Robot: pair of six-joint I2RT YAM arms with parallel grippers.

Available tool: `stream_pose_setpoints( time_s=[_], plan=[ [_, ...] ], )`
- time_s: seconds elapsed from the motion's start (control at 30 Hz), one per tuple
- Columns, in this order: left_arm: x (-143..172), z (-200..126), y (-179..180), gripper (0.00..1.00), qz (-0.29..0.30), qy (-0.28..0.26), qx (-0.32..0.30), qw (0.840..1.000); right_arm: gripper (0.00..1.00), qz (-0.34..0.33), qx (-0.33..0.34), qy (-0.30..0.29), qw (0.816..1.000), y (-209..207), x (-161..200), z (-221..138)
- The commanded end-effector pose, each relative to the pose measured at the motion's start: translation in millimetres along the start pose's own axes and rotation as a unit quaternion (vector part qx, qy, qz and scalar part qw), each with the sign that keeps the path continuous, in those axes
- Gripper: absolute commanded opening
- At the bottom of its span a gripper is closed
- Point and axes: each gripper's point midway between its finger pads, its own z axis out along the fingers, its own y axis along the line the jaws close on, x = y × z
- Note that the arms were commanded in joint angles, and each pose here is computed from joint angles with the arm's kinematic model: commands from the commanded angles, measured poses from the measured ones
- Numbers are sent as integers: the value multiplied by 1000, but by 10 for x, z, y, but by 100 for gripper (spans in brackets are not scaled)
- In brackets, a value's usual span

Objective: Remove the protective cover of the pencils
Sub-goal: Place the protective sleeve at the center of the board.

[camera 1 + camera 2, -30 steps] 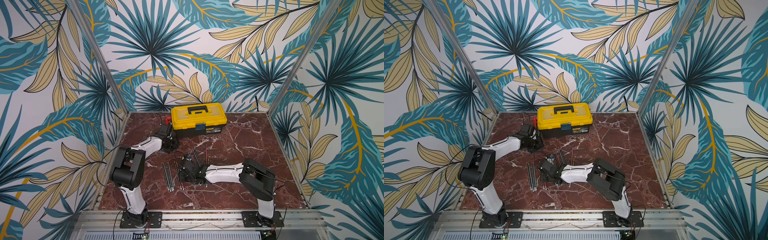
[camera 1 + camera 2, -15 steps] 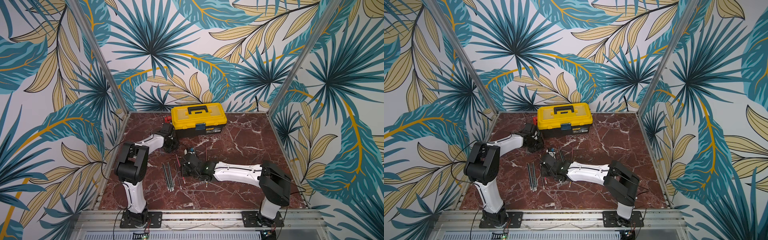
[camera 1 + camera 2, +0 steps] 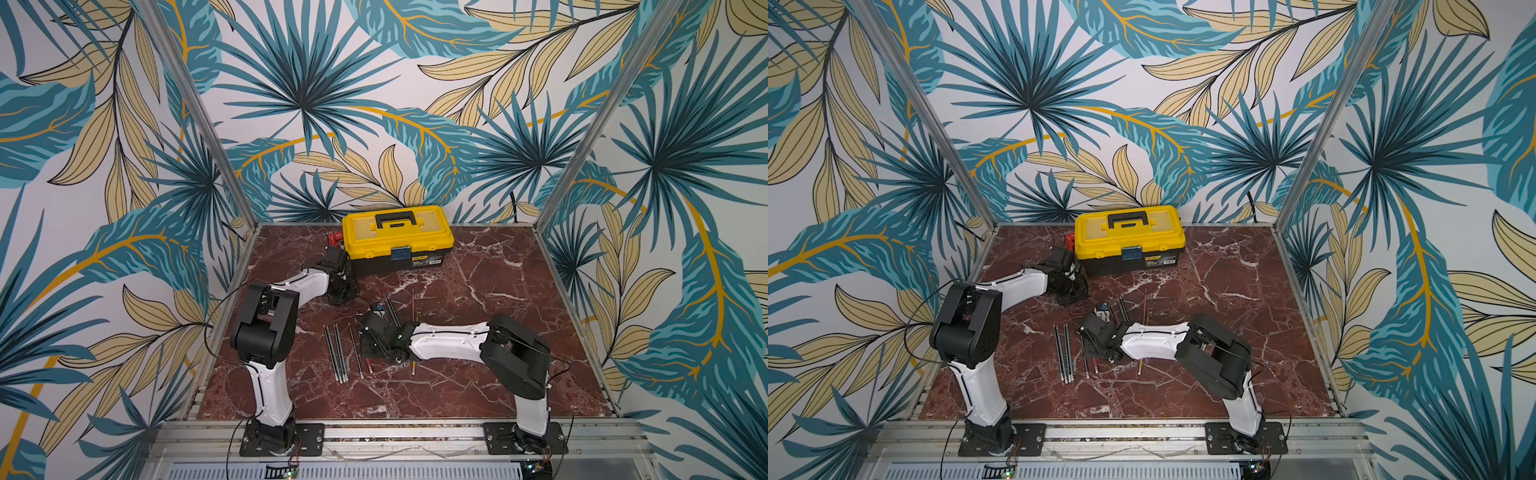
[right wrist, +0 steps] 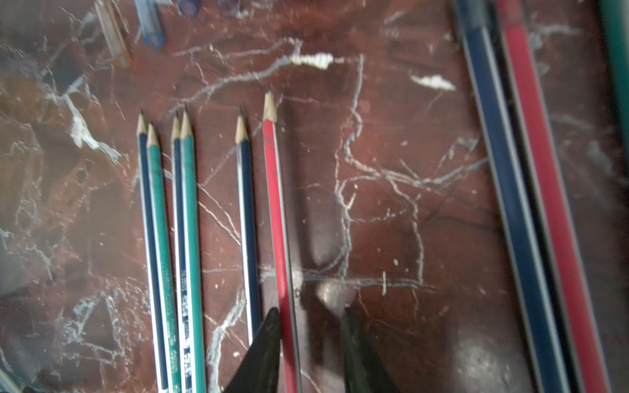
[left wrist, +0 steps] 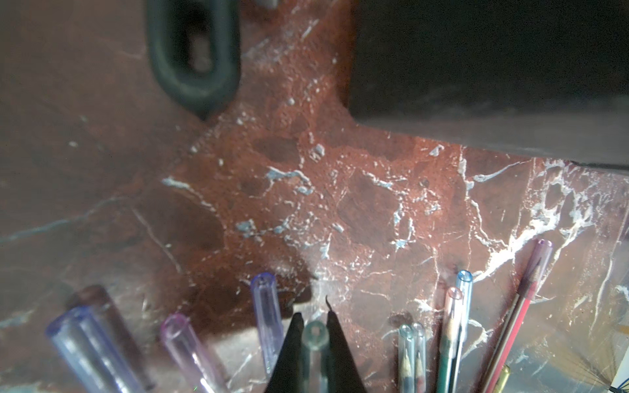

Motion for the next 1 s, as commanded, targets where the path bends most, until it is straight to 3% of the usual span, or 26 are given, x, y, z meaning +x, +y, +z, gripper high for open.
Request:
stream_pose_setpoints(
  time_s=[0.0,0.17,0.43,0.97],
  plan=[
    [-101,-29,-129,0,10,-7,9,1000,34,-2,46,10,999,-176,46,22],
    [-101,-11,-134,0,10,-4,10,1000,34,-6,65,17,998,-249,111,68],
    [-96,-1,-121,0,9,-3,7,1000,33,-51,162,1,985,-439,144,-17],
    [-88,5,-121,0,8,1,8,1000,35,-40,33,82,995,16,498,257]
  ],
)
